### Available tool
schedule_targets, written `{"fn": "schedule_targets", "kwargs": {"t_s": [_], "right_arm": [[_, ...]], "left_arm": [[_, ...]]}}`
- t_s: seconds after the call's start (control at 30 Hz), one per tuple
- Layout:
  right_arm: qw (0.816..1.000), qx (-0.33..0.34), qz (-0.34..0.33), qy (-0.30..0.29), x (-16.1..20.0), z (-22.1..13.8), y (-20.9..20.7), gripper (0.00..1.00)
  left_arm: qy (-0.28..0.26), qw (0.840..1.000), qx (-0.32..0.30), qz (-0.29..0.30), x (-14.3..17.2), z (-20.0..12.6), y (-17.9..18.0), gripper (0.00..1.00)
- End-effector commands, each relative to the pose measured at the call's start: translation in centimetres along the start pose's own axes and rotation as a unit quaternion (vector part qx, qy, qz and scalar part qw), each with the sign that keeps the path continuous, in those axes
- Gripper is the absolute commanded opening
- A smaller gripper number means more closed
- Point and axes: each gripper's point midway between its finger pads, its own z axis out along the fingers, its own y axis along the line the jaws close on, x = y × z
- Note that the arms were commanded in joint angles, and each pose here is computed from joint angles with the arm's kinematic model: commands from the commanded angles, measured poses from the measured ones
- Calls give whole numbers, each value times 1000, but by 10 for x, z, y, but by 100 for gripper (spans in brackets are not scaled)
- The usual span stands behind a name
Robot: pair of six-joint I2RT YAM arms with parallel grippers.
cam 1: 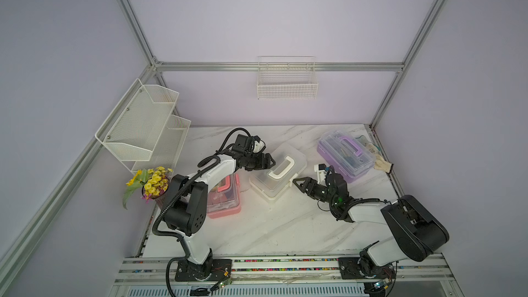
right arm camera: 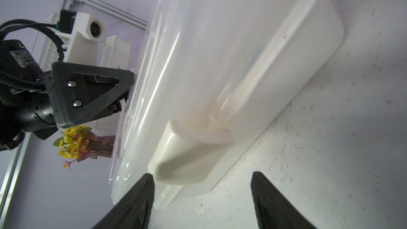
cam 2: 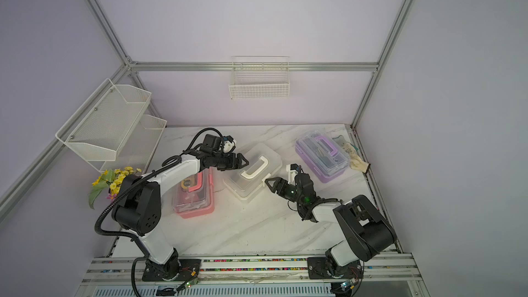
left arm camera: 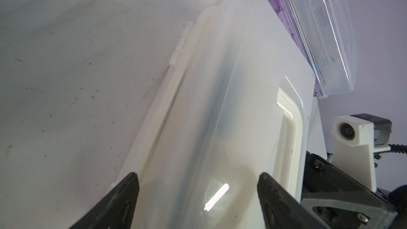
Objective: Close toolboxes
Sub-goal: Fasten the toolbox latch on the toolbox.
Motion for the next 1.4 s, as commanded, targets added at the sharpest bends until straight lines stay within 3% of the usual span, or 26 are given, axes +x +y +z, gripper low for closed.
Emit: {"fn": "schedule_targets", "kwargs": {"t_s": [0.0,0.53,0.8,1.17,1.37], "right_arm": [[999,-16,-18,-25,-17,-1,17,74],[1000,2,9,-17,-9,18,-13,71],[1000,6,-12,-26,-18,12,0,73],[1000,18,4,-14,-10,23,-18,73],[1000,6,-13,-20,-19,20,0,72]], "left_arm": [[23,1000,5,-4,19,-2,-7,85],[21,1000,6,-5,20,-4,-8,85],[21,1000,5,-4,20,-4,-8,85],[26,1000,6,-5,22,-1,-7,85],[29,1000,4,-8,24,0,-5,85]]}}
